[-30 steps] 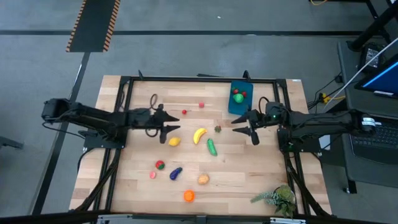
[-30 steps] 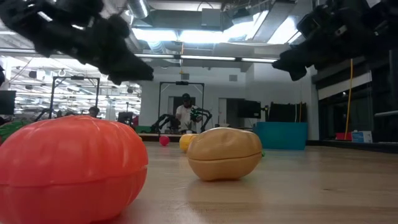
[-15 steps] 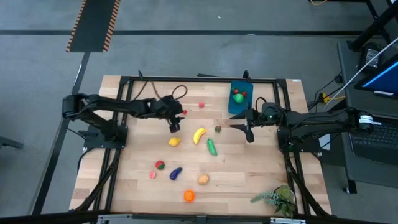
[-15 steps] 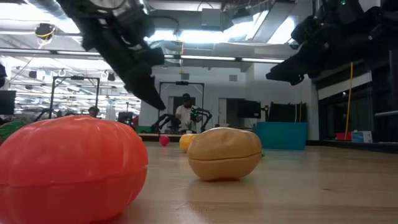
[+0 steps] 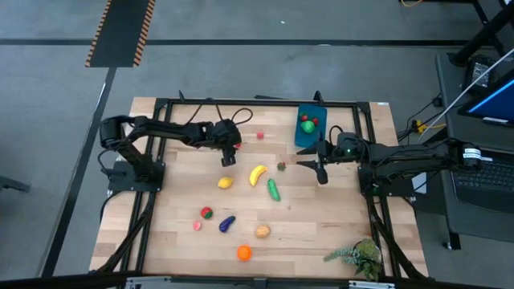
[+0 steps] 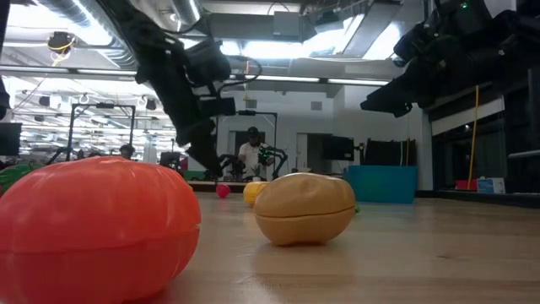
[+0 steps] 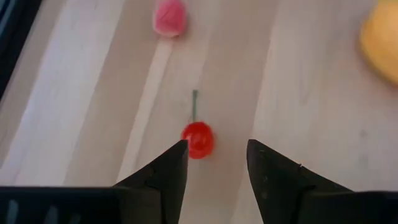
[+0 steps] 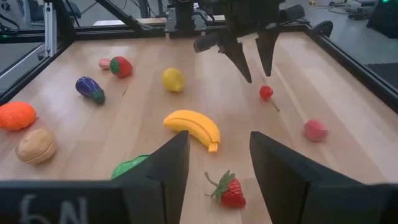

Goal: Pick and placing Produce into tupperware
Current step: Put the red cherry into the blue bin

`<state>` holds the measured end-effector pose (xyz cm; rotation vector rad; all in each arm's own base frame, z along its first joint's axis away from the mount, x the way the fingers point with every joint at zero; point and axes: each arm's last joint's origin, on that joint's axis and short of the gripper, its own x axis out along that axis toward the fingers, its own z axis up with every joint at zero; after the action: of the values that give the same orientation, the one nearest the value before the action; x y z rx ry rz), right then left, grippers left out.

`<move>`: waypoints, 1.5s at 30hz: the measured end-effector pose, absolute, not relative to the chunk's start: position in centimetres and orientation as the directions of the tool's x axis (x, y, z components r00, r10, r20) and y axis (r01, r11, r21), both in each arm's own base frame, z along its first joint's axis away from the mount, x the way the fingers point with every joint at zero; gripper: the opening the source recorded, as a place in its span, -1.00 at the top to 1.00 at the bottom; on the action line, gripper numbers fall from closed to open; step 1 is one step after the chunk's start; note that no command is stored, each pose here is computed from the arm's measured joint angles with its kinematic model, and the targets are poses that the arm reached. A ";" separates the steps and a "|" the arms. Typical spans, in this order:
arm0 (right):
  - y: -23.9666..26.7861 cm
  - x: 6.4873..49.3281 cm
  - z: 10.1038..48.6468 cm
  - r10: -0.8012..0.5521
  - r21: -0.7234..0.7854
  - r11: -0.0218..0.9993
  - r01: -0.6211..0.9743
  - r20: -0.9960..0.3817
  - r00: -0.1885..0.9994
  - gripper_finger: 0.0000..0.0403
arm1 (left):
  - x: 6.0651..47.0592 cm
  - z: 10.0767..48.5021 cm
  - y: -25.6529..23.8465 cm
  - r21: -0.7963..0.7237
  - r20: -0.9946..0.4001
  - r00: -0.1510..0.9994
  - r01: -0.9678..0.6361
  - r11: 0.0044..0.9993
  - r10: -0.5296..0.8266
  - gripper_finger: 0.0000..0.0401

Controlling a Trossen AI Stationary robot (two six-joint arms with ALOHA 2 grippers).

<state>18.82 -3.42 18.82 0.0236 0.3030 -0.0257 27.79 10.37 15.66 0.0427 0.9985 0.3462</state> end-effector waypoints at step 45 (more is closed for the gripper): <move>-3.4 18.8 18.9 -0.023 0.018 0.999 0.029 -0.295 0.955 0.15 | 28.9 12.6 11.2 0.184 -0.827 0.477 -0.271 0.945 0.297 0.35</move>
<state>18.82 -3.44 18.86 0.0221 0.2992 -0.0264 28.90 11.24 12.62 0.0289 1.0159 0.3471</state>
